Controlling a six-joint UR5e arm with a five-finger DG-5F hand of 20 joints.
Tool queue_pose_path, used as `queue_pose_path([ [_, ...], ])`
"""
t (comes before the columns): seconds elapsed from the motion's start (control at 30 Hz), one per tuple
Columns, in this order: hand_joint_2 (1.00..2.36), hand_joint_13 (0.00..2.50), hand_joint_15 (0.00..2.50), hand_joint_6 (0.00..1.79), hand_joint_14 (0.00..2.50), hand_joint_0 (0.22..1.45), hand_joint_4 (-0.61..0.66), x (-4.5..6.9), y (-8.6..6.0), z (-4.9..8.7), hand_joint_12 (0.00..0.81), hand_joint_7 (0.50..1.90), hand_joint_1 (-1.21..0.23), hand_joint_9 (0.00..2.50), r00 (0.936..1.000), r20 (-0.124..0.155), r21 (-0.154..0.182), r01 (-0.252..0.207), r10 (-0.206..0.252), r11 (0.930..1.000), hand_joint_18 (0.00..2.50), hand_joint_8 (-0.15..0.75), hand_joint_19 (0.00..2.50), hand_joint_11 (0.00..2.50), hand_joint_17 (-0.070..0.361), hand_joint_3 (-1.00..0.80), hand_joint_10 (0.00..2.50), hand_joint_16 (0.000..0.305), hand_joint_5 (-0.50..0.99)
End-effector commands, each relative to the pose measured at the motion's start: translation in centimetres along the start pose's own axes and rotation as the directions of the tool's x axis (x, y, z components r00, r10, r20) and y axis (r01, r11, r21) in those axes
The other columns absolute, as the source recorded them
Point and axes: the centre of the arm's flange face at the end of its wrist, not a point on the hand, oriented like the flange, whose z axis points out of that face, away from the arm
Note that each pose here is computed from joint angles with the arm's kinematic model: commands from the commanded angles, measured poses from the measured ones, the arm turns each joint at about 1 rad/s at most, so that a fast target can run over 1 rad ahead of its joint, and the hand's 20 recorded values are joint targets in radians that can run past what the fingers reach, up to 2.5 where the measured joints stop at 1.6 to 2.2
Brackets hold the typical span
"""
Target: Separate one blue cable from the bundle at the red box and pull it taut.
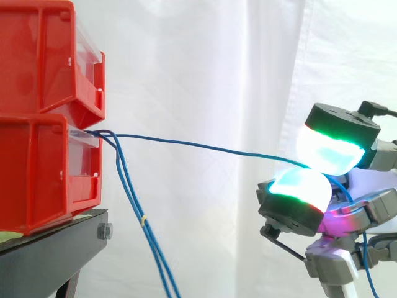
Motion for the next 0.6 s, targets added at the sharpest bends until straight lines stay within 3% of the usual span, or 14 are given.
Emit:
queue_pose_path([
  [0.0, 1.02, 0.93, 0.94, 0.9, 0.02, 0.61, 0.01, 0.69, 0.07, 0.07, 0.31, 1.2, -0.73, 0.93, 1.0, -0.009, -0.002, 0.002, -0.002, 1.0, 0.77, 0.281, 0.71, 1.35, 0.078, -0.1, 1.02, 0.035, -0.14],
  [0.33, 1.02, 0.93, 0.94, 0.9, 0.02, 0.61, 0.01, 1.09, 0.09, 0.1, 0.308, 1.18, -0.73, 0.93, 0.9998, -0.021, -0.004, 0.002, -0.002, 1.0, 0.78, 0.281, 0.72, 1.35, 0.078, -0.1, 1.03, 0.035, -0.14],
  [0.57, 1.02, 0.94, 0.94, 0.9, 0.02, 0.61, 0.01, 0.93, 0.06, 0.07, 0.306, 1.19, -0.73, 0.93, 0.9999, -0.015, -0.001, 0.002, -0.002, 1.0, 0.79, 0.281, 0.71, 1.35, 0.078, -0.1, 1.03, 0.035, -0.14],
])
